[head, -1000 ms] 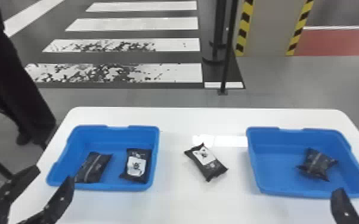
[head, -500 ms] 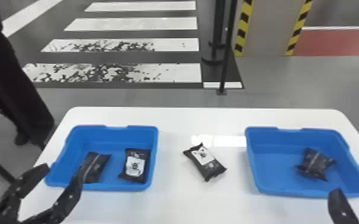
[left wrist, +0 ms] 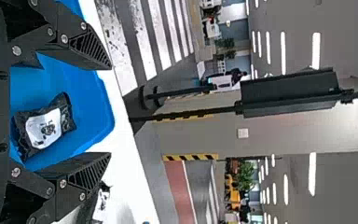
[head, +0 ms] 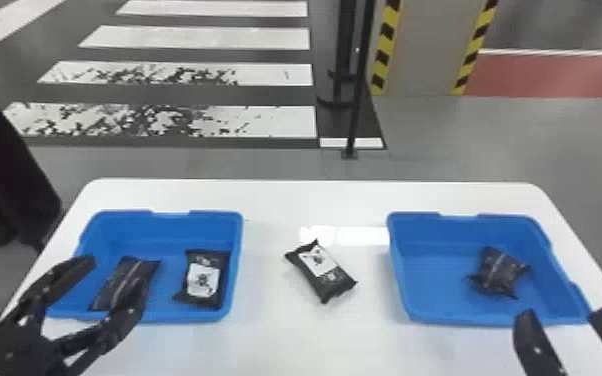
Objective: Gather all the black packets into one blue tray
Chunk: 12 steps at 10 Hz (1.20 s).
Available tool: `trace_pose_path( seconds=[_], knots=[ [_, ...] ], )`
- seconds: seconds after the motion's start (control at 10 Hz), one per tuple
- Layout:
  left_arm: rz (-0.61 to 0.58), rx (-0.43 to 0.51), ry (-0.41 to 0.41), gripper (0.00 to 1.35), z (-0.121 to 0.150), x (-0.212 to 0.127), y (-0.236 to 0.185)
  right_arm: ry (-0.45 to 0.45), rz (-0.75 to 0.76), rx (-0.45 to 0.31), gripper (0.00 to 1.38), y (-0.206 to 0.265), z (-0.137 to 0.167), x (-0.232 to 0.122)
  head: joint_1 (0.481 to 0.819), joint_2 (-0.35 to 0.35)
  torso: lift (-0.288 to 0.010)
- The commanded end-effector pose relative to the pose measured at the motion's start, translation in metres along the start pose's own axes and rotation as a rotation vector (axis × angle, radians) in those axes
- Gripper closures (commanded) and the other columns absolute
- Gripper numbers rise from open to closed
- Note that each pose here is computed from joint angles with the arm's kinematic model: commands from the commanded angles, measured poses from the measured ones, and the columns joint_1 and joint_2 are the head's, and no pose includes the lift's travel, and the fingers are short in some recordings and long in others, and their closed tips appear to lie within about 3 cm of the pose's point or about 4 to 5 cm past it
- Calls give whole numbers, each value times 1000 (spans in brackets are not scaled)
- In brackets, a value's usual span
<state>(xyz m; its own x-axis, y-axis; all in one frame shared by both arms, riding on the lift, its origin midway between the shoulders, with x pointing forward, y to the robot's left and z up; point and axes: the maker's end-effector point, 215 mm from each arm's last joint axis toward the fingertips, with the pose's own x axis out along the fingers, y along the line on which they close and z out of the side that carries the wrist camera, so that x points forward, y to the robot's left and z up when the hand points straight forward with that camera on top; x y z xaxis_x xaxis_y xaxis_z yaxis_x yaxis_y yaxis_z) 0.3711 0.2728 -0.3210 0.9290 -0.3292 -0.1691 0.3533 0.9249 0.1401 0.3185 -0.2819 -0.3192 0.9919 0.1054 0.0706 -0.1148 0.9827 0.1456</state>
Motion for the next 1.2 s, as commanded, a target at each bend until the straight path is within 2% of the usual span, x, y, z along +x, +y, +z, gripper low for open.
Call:
trace_pose_path(
  seconds=[0.0,0.2,0.5,0.7,1.1],
  knots=[
    [3,30,30,403,-8,12,8,0,-1,8,188,1,-1,1,695,-17,-110],
    [-28,74,65,403,-17,41,13,1,0,15,188,2,-3,2,695,-7,-110],
    [-154,41,48,401,-28,102,-28,0,2,24,188,4,-6,5,695,-26,-110],
    [-259,16,41,400,-31,138,-69,4,2,29,188,4,-8,4,695,-93,-110],
    [-442,-20,77,407,-38,188,-147,9,-1,47,188,4,-12,6,695,-216,-110]
  ],
)
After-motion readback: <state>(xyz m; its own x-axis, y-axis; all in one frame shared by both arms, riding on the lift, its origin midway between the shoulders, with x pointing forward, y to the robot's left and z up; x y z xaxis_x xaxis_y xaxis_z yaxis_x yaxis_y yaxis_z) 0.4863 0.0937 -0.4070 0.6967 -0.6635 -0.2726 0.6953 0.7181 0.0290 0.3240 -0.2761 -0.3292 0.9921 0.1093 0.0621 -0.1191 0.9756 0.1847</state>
